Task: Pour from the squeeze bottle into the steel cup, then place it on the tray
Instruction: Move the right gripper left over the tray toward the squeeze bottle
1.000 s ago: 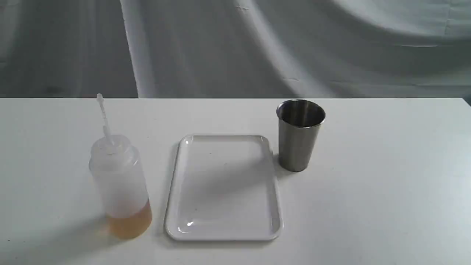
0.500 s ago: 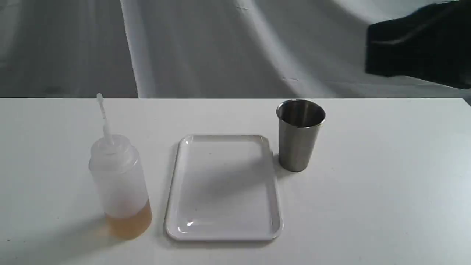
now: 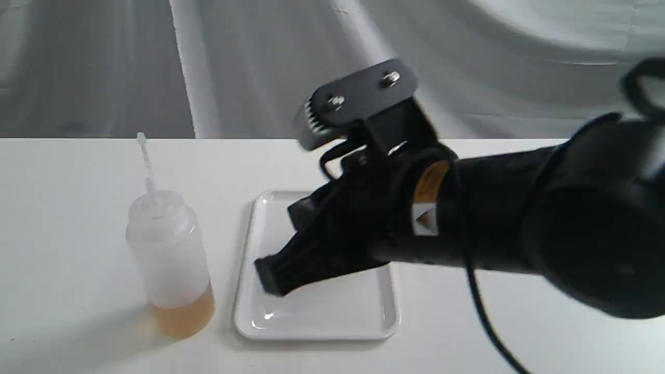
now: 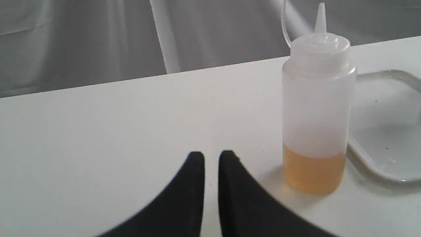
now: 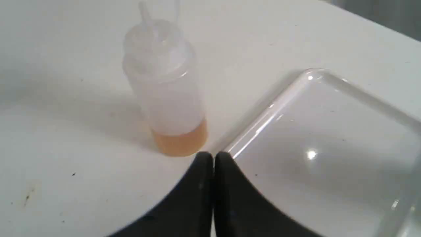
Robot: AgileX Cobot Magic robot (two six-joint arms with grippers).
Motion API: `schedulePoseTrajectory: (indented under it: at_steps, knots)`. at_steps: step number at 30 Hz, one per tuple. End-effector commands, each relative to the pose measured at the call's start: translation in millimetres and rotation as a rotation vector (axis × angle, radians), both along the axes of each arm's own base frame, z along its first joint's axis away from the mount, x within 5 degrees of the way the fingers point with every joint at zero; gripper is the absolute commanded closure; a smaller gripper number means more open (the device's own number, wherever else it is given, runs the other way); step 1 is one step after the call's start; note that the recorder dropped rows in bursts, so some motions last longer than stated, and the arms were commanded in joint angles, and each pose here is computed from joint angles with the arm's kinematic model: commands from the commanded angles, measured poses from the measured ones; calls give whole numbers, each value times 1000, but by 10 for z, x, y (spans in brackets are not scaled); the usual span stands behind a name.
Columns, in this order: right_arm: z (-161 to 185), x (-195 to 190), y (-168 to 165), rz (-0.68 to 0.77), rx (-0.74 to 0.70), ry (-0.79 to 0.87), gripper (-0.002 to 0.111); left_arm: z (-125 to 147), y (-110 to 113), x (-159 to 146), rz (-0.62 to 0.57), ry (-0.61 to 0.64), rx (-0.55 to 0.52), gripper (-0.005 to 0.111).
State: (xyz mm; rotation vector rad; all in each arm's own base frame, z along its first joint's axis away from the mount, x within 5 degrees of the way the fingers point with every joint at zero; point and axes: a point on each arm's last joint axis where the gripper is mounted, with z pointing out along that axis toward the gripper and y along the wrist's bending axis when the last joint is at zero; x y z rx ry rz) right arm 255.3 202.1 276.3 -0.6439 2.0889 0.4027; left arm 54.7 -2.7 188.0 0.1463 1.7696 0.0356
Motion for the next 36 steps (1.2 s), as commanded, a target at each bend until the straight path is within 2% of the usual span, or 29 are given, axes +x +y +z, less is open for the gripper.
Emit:
schedulePoseTrajectory:
  at_steps: [1, 4, 10, 20, 33, 36]
  knots:
    - [-207, -25, 182, 88, -12, -35, 108, -6, -2, -1, -3, -7, -2, 98]
    - [-436, -94, 235, 134, -26, -86, 108, -6, -2, -1, -3, -7, -2, 98]
    - [-849, -74, 242, 122, -9, -130, 108, -6, -2, -1, -3, -7, -2, 98]
    - [-1294, 86, 432, 174, 36, -276, 108, -6, -2, -1, -3, -7, -2, 98]
    - [-1356, 106, 443, 166, 23, -252, 108, -6, -2, -1, -3, -7, -2, 98]
    - [-1360, 105, 442, 157, 35, -236, 102, -6, -2, -1, -3, -7, -2, 98]
